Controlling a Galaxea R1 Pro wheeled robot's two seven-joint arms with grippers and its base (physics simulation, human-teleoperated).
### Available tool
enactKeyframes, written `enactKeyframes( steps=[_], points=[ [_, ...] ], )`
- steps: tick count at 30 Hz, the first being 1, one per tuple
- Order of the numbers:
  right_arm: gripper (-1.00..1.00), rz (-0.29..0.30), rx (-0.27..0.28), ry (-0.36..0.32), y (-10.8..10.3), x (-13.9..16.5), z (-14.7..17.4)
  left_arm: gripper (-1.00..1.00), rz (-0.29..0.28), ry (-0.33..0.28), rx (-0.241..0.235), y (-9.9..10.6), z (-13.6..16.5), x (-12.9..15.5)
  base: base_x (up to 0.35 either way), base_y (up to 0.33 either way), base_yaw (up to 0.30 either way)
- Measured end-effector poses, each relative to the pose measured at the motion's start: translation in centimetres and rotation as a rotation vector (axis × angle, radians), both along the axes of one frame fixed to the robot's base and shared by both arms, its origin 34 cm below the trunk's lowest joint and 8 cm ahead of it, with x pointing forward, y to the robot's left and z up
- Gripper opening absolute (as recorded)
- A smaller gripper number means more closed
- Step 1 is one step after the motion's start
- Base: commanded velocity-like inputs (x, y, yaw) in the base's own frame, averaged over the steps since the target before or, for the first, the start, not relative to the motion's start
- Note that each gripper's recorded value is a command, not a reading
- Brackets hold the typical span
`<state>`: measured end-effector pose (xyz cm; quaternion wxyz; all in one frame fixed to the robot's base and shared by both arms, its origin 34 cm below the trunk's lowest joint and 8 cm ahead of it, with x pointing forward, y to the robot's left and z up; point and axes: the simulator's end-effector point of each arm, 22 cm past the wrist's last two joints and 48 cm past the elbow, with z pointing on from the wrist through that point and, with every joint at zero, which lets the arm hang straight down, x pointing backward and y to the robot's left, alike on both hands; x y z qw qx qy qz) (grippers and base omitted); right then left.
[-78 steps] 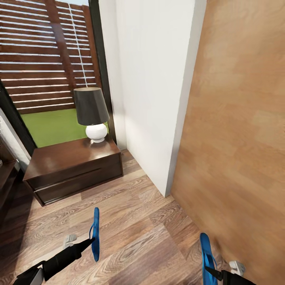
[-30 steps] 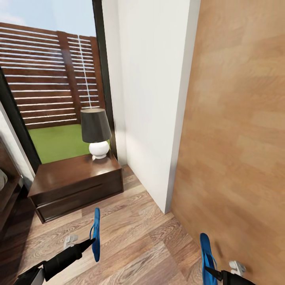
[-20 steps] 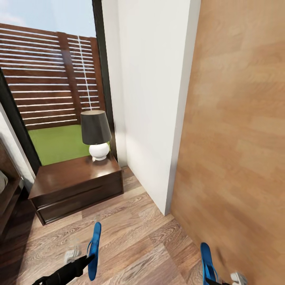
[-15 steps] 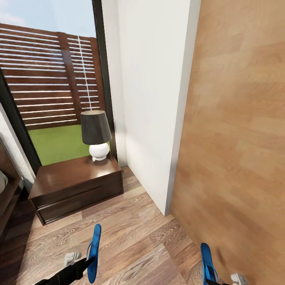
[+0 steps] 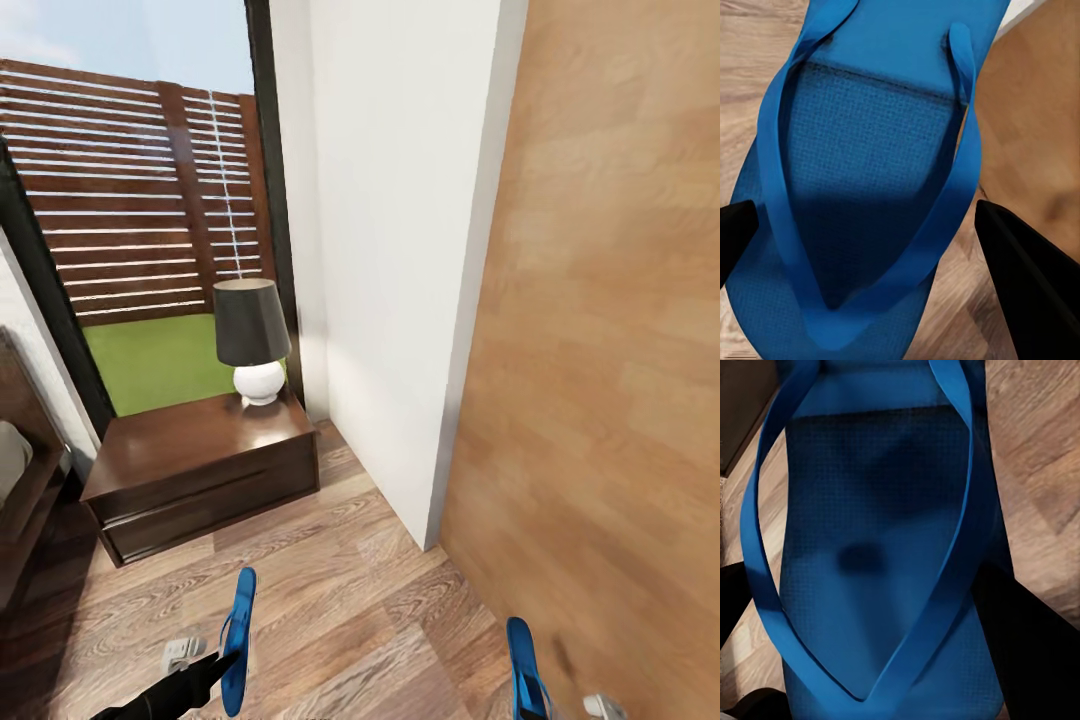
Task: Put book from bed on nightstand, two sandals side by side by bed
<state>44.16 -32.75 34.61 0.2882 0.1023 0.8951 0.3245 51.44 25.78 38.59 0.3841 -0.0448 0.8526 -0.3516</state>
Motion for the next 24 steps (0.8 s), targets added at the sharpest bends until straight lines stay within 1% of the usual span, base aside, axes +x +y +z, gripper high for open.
enactKeyframes(
  steps=[5, 8, 17, 21, 24],
  points=[
    [-1.00, 0.000, 0.000, 0.002, 0.00, -0.06, -0.08, -1.00, -0.001, 0.002, -0.004, -0.26, -0.09, -0.04, 0.003, 0.000, 0.269],
    [-1.00, -0.001, 0.000, 0.003, 0.00, -0.08, -0.10, -1.00, -0.002, 0.004, -0.005, -0.39, -0.14, -0.08, 0.188, -0.042, 0.220],
    [-1.00, -0.001, 0.001, 0.003, -0.01, -0.09, -0.09, -1.00, -0.003, 0.006, -0.006, -0.55, -0.18, -0.11, 0.288, -0.096, 0.030],
    [-1.00, -0.001, 0.001, 0.003, -0.01, -0.08, -0.11, -1.00, -0.002, 0.006, -0.006, -0.51, -0.20, -0.09, 0.120, -0.024, 0.001],
    [-1.00, -0.001, 0.001, 0.003, -0.01, -0.08, -0.10, -1.00, -0.002, 0.005, -0.006, -0.46, -0.16, -0.09, 0.242, -0.004, 0.000]
  ],
)
